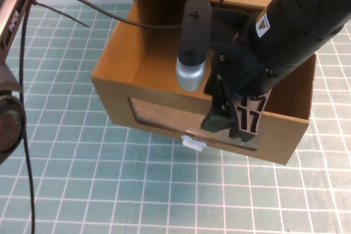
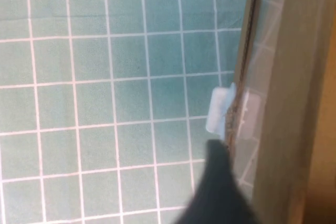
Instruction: Open the shoe box
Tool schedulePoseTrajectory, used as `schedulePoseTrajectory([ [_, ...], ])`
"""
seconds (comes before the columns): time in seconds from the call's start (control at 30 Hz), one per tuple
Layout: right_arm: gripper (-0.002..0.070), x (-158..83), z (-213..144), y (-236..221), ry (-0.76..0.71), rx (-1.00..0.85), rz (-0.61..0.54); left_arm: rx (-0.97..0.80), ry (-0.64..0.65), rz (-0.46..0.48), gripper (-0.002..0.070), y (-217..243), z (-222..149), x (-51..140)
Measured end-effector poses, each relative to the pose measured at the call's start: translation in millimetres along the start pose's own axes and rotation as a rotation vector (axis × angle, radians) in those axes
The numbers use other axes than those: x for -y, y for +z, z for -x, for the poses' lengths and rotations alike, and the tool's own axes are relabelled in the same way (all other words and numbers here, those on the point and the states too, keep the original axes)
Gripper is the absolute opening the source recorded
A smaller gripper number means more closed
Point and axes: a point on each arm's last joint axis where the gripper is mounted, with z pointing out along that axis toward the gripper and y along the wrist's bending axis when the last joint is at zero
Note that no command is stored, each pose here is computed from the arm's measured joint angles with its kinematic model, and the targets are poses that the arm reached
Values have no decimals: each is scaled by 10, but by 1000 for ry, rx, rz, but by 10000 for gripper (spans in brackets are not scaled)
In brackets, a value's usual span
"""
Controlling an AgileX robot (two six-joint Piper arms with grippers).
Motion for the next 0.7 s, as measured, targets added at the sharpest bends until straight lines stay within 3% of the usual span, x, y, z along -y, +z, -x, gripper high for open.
schedulePoseTrajectory([
  [0.13, 512, -3, 21, -126, -8, 44, -46, -40, 56, 40, -5, -156, 57, 67],
  [0.37, 502, -42, 92, -727, -25, 208, -223, -11, 132, 85, -5, -631, 321, 358],
  [0.47, 410, -105, 70, -1060, 6, 271, -299, 7, 146, 83, -5, -940, 445, 562],
  [0.63, 97, -288, -134, -1705, 144, 368, -464, 77, 132, 149, -5, -1605, 631, 876],
  [0.7, 34, -411, -282, -1959, 225, 406, -517, 110, 135, 208, -5, -1899, 688, 1012],
])
